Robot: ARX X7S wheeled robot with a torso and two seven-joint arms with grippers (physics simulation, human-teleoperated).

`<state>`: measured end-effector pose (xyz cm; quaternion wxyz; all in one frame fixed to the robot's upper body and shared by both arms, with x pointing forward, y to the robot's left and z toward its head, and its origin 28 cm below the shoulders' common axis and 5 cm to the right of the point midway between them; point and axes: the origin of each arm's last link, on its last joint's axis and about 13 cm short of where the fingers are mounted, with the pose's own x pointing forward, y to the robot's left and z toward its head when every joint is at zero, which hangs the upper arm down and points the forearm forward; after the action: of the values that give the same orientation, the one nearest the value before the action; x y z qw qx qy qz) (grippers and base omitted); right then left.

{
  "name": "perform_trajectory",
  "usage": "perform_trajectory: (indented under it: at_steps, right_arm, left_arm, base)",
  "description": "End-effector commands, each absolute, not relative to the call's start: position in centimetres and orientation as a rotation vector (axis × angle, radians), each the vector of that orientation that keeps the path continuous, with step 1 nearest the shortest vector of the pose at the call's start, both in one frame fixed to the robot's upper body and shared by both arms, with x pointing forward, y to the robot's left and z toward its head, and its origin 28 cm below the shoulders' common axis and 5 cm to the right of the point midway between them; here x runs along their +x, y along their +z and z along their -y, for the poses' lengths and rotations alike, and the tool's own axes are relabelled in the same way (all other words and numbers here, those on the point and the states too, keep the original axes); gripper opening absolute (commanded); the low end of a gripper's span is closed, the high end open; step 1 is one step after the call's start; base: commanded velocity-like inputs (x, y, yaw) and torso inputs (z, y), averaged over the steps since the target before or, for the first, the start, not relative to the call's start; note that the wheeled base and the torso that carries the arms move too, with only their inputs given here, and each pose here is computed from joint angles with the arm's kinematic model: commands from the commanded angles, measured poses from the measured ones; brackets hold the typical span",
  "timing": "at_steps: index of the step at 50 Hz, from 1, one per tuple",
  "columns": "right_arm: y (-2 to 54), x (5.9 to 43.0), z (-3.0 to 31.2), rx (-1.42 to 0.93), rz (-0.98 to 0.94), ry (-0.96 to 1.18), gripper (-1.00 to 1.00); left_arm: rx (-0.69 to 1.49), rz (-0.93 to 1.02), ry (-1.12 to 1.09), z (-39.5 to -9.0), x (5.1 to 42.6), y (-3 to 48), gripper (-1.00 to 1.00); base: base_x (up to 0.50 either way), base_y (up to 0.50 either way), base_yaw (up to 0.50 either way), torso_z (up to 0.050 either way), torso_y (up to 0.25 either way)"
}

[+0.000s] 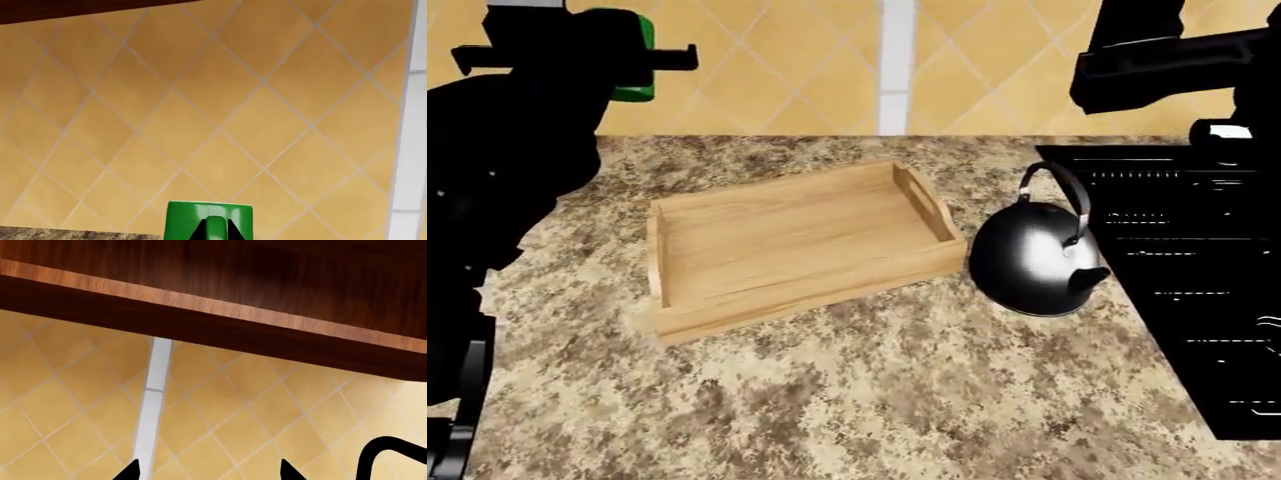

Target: Pick the kettle from the counter and place it on the tray. Then pick the mug from the cabinet and place it on the tray. Then close the cabinet doors.

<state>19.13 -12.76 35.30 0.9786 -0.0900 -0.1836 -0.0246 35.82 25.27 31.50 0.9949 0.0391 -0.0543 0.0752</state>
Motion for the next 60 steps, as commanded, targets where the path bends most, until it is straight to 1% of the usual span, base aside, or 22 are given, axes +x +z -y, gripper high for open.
perform_trajectory:
  at_steps: [1, 10, 18, 31, 39, 43, 47, 53, 60]
  right_arm:
    - [37.4, 18.4, 12.8, -0.178, 0.389, -0.041, 1.00]
    - [37.3, 18.6, 12.8, -0.188, 0.386, -0.044, 1.00]
    - [36.9, 18.7, 12.9, -0.186, 0.390, -0.048, 1.00]
    - [35.9, 19.1, 12.9, -0.162, 0.380, -0.042, 1.00]
    - [35.5, 19.2, 13.0, -0.151, 0.375, -0.041, 1.00]
    - [35.2, 19.4, 13.0, -0.146, 0.369, -0.041, 1.00]
    - [34.9, 19.6, 13.1, -0.140, 0.364, -0.041, 1.00]
    - [34.5, 19.7, 13.2, -0.132, 0.358, -0.042, 1.00]
    - [34.3, 19.7, 13.2, -0.126, 0.354, -0.043, 1.00]
  left_arm:
    - [0.079, 0.132, 0.149, -25.5, 35.3, 32.2, -1.00]
    - [0.077, 0.131, 0.139, -25.5, 35.0, 31.7, -1.00]
    - [0.077, 0.122, 0.117, -25.5, 34.7, 30.6, -1.00]
    - [0.062, 0.126, -0.022, -24.5, 31.8, 27.5, -1.00]
    - [0.052, 0.103, -0.066, -23.9, 32.0, 25.3, -1.00]
    - [0.010, 0.095, -0.106, -23.4, 31.9, 23.6, -1.00]
    - [-0.056, 0.136, -0.130, -23.1, 31.8, 22.2, -1.00]
    - [-0.091, 0.168, -0.127, -22.9, 31.4, 19.8, -1.00]
    - [-0.118, 0.201, -0.133, -22.6, 30.5, 18.0, -1.00]
  base:
    - [0.50, 0.00, 0.00, 0.000, 0.000]
    - [0.44, 0.00, 0.00, 0.000, 0.001]
    - [0.00, 0.00, 0.00, 0.000, 0.001]
    - [0.00, 0.00, 0.00, 0.000, 0.000]
    - [0.00, 0.00, 0.00, 0.000, 0.000]
    - [0.00, 0.00, 0.00, 0.000, 0.000]
    - [0.00, 0.00, 0.00, 0.000, 0.002]
    - [0.00, 0.00, 0.00, 0.000, 0.000]
    - [0.00, 0.00, 0.00, 0.000, 0.000]
